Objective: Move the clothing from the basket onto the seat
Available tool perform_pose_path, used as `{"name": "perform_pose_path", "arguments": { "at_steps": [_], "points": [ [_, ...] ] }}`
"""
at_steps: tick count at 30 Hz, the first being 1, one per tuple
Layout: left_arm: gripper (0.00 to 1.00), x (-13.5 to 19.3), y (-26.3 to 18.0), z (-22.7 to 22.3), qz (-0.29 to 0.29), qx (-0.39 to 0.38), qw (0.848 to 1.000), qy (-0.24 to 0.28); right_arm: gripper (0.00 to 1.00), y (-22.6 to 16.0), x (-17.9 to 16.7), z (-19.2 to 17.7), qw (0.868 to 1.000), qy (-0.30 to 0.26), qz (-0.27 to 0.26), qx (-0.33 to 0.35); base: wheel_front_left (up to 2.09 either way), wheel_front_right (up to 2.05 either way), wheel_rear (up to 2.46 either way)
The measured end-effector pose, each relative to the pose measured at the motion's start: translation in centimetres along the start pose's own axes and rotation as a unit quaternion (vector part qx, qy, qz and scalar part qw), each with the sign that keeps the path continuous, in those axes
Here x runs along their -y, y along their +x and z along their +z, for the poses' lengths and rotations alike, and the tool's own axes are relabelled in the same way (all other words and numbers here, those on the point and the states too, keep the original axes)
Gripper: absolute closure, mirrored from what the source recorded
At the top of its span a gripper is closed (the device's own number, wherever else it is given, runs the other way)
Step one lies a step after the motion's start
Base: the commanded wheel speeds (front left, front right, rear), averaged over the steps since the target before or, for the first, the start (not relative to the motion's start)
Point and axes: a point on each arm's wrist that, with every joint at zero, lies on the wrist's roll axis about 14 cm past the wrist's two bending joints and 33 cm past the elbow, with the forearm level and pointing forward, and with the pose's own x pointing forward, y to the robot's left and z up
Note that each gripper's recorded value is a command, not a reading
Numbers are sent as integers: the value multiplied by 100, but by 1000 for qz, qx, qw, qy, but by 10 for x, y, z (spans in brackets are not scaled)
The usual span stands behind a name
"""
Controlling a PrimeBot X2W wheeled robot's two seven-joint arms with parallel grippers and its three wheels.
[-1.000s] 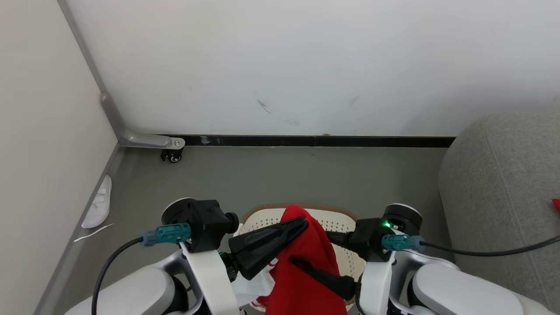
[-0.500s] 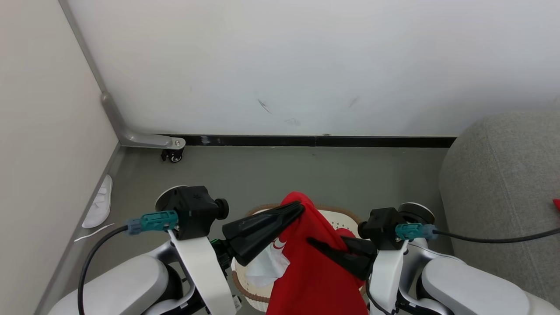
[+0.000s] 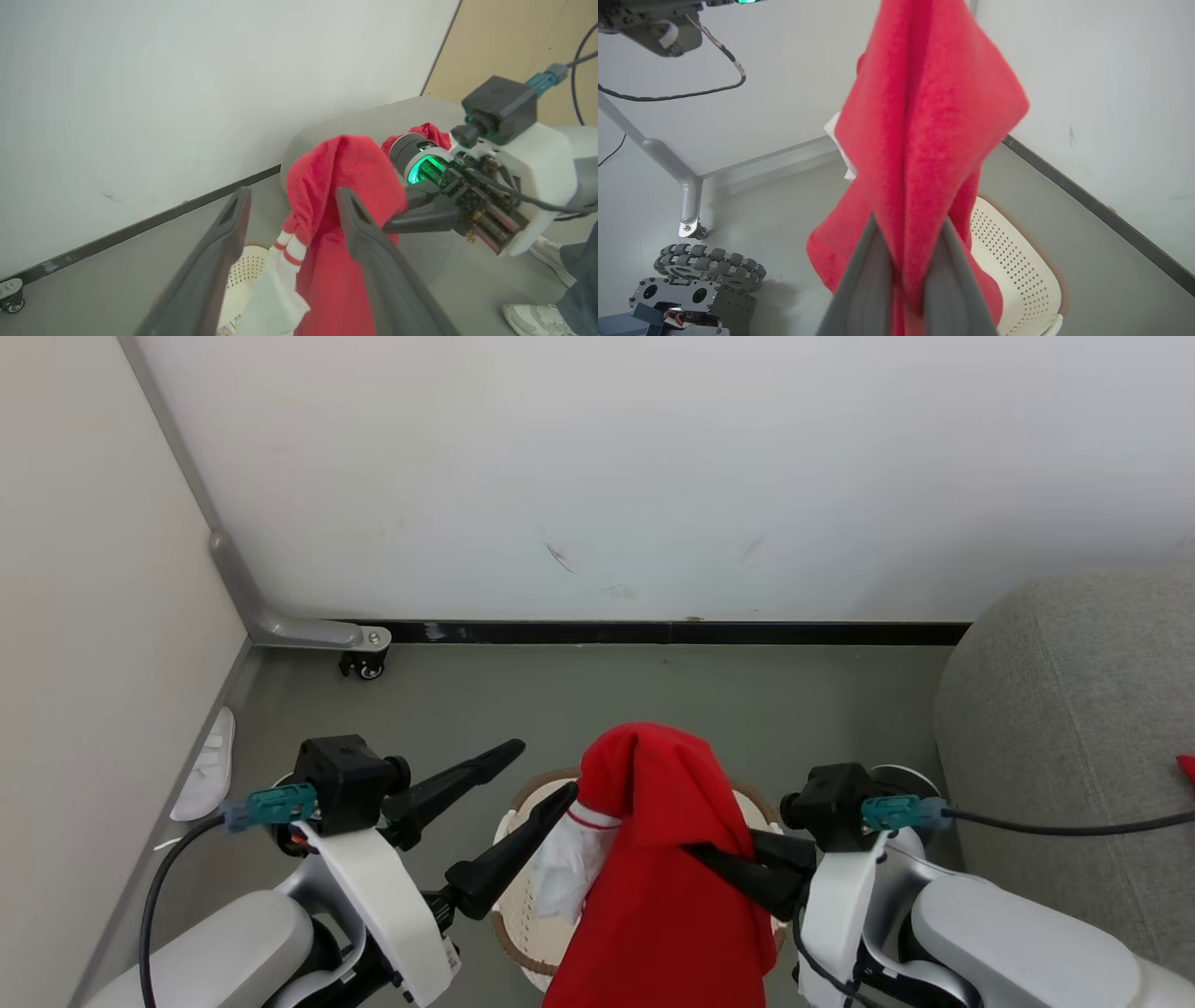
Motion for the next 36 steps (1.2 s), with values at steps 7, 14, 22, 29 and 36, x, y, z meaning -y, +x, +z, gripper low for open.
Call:
{"name": "perform_pose_path", "arguments": {
  "at_steps": [7, 14, 22, 29, 36],
  "points": [
    [0, -12, -2, -7, 32, 18, 999, -27, 100, -6, 29, 6, 999, 8, -43, 19, 0, 0, 0],
    [0, -21, -5, -14, 52, 8, 998, -22, 100, -14, 53, 9, 996, 15, -81, 36, 0, 0, 0],
    [0, -24, -3, -20, 60, 5, 998, -8, 100, -33, 83, 2, 988, 31, -141, 47, 0, 0, 0],
    [0, -4, 1, -36, 29, -7, 999, -19, 100, -62, 118, -1, 977, 21, -208, 47, 0, 0, 0],
    [0, 24, 3, -57, -16, -33, 999, -26, 100, -88, 139, 1, 966, 9, -255, 51, 0, 0, 0]
  ]
}}
